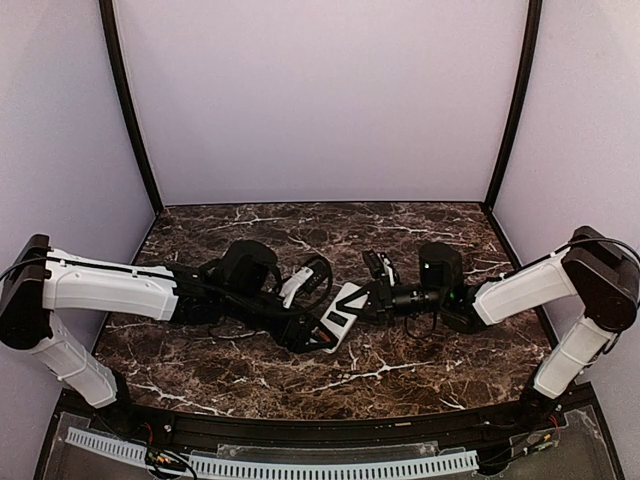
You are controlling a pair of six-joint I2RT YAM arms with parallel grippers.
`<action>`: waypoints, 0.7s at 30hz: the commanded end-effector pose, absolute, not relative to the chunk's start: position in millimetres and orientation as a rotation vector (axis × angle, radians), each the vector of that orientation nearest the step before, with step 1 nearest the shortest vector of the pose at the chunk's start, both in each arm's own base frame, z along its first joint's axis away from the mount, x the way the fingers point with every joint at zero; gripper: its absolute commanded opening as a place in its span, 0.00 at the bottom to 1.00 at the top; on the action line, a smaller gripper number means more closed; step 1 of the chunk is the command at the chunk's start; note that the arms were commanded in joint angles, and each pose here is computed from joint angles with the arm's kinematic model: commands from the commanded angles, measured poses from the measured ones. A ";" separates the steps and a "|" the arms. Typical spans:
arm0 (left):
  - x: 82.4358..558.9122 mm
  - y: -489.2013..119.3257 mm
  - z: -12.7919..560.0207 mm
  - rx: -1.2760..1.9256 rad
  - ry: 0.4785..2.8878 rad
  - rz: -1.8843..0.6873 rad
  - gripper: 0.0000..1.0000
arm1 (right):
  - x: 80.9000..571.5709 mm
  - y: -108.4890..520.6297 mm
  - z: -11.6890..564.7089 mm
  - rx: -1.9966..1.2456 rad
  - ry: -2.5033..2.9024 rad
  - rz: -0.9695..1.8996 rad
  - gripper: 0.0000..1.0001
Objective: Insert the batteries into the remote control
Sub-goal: Load the battery into the battery compartment.
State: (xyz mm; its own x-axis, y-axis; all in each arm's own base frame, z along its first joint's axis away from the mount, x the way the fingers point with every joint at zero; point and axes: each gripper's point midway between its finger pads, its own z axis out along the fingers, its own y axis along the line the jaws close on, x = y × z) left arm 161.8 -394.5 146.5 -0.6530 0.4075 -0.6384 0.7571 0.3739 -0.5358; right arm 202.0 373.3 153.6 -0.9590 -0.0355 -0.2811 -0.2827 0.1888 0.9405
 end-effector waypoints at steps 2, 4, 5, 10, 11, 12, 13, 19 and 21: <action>164.2 -401.5 153.4 1.008 2.228 -1.199 0.69 | 199.6 380.0 165.7 -0.364 2.201 1.874 0.00; 164.5 -402.2 151.3 1.009 2.239 -1.194 0.66 | 200.1 379.6 165.6 -0.361 2.200 1.871 0.00; 164.4 -402.6 150.3 1.011 2.242 -1.192 0.66 | 199.9 379.9 165.6 -0.361 2.200 1.871 0.00; 164.5 -403.1 149.3 1.018 2.243 -1.192 0.66 | 200.0 379.8 166.7 -0.363 2.198 1.868 0.00; 164.2 -402.7 148.3 1.020 2.246 -1.191 0.66 | 200.1 379.9 166.9 -0.364 2.197 1.867 0.00; 164.2 -402.9 148.2 1.022 2.245 -1.189 0.66 | 200.2 379.8 166.4 -0.361 2.199 1.866 0.00; 164.3 -402.7 147.5 1.022 2.248 -1.188 0.66 | 200.3 379.8 166.7 -0.362 2.198 1.866 0.00; 164.6 -401.8 143.0 1.024 2.262 -1.173 0.54 | 199.9 380.0 168.1 -0.367 2.193 1.869 0.00; 164.6 -400.8 139.8 1.023 2.273 -1.166 0.49 | 199.5 380.0 168.9 -0.371 2.190 1.872 0.00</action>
State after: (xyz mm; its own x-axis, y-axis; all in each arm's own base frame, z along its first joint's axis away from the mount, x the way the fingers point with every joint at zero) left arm 167.0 -397.9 137.2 -0.6667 0.4126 -0.6207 0.7448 0.3991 -0.5347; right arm 200.3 374.2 153.1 -0.9558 -0.0413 -0.2910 -0.2935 0.1894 0.9370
